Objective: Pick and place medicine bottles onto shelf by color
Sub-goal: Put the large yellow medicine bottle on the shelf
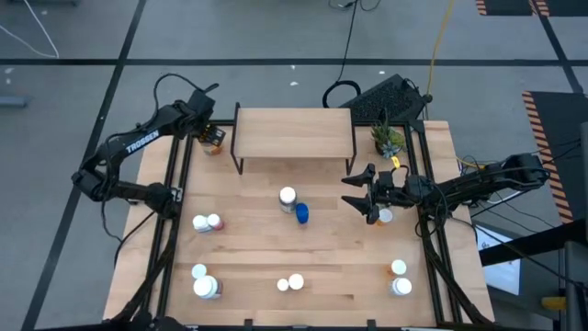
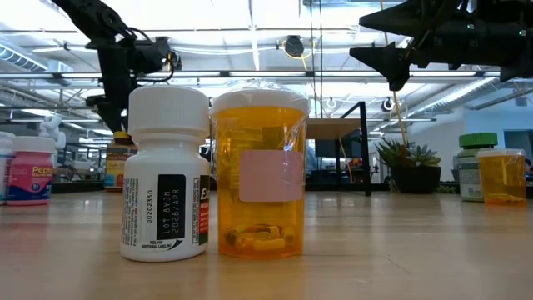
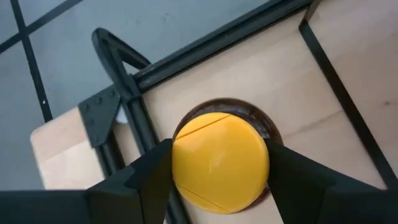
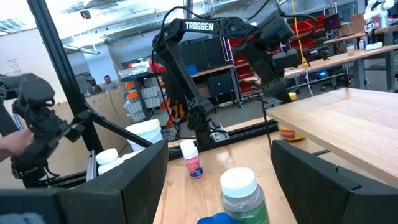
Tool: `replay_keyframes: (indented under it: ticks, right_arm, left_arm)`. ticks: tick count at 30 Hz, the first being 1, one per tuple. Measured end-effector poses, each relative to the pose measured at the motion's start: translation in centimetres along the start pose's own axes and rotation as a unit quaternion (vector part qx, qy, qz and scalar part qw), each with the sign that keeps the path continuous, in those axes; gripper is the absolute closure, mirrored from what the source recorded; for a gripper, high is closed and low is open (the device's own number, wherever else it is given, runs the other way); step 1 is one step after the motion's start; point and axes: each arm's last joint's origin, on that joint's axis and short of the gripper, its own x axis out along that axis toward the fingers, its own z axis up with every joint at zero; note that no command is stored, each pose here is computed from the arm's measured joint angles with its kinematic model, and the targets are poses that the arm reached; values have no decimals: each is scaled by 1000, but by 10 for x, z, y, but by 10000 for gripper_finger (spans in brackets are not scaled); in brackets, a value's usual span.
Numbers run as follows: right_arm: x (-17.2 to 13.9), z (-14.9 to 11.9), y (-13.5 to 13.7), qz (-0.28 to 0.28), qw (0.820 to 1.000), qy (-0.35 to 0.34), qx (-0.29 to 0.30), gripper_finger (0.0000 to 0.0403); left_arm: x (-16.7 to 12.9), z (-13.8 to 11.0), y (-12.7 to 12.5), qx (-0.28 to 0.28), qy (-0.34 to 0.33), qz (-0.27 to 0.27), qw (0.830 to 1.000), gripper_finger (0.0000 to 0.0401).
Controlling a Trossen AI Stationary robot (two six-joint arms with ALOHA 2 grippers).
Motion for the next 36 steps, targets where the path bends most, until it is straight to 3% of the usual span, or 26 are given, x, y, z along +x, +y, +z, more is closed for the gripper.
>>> replay_keyframes:
  ticks: [10,21,31,36]
  right_arm:
    - [0,0,0,-1,1000,-1,-1,122]
    - [0,1,0,-1,1000,-5,-4,122]
    - [0,2,0,0,1000,-8,-4,122]
    - [0,1,0,-1,1000,-5,-8,122]
  left_arm:
    - [-71,19,6,27,-39,8,999,175]
    - [-168,56,-3,59,-195,-42,978,174]
    - [-183,100,-51,133,-226,-86,961,174]
    - [-165,124,-70,175,-188,-72,964,174]
